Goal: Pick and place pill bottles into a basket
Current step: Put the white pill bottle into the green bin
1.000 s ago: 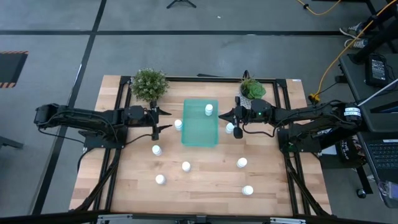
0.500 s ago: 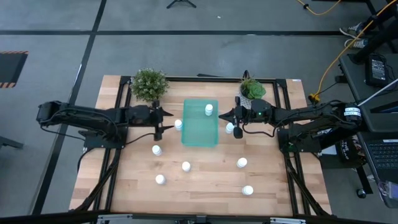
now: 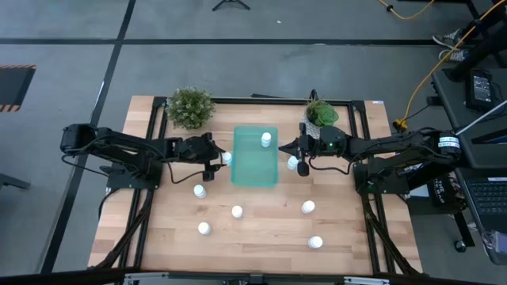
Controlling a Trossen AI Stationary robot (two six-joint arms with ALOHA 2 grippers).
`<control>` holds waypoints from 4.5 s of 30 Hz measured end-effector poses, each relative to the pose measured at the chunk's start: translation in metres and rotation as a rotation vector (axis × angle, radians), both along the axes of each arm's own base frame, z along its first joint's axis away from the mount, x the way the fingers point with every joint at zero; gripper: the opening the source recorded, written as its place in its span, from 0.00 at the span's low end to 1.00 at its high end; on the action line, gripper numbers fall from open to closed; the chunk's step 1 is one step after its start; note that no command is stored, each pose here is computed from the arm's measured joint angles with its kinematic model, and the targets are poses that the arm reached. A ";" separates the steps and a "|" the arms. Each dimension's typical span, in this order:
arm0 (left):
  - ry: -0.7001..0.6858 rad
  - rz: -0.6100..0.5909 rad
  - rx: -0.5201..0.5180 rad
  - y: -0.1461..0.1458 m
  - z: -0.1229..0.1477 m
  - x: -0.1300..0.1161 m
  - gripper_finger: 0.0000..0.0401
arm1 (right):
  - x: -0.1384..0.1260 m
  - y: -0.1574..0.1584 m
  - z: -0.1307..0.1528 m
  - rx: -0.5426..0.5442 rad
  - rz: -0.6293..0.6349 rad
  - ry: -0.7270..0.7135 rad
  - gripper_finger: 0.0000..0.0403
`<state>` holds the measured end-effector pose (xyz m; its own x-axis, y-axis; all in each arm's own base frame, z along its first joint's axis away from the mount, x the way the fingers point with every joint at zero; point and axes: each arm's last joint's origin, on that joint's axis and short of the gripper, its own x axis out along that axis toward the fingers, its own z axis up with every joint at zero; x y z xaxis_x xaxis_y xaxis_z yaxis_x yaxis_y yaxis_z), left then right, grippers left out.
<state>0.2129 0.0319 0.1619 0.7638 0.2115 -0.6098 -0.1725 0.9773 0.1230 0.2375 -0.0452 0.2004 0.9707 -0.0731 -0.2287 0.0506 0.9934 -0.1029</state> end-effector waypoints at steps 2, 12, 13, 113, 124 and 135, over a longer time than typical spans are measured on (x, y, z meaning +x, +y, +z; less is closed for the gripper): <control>0.014 0.018 -0.005 0.003 -0.003 0.000 0.61 | 0.000 0.000 0.000 0.000 0.000 0.001 0.01; 0.004 0.025 -0.040 0.013 -0.009 0.005 0.61 | 0.000 0.000 0.000 0.000 0.000 0.001 0.01; 0.008 0.027 -0.045 0.014 -0.010 0.005 0.61 | 0.000 0.000 0.000 0.000 0.000 0.001 0.01; -0.184 -0.027 0.030 0.078 0.001 0.056 0.40 | 0.000 0.000 -0.001 -0.029 0.006 0.008 0.01; -0.188 -0.036 0.057 0.089 -0.004 0.077 0.40 | -0.002 -0.004 -0.003 -0.021 -0.012 0.031 0.01; -0.081 -0.046 0.052 0.098 -0.025 0.092 0.40 | -0.002 -0.004 -0.005 -0.020 -0.010 0.057 0.01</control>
<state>0.3053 0.1302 0.1373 0.8198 0.2051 -0.5346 -0.1395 0.9771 0.1609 0.2353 -0.0489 0.1952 0.9554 -0.0878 -0.2820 0.0540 0.9906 -0.1255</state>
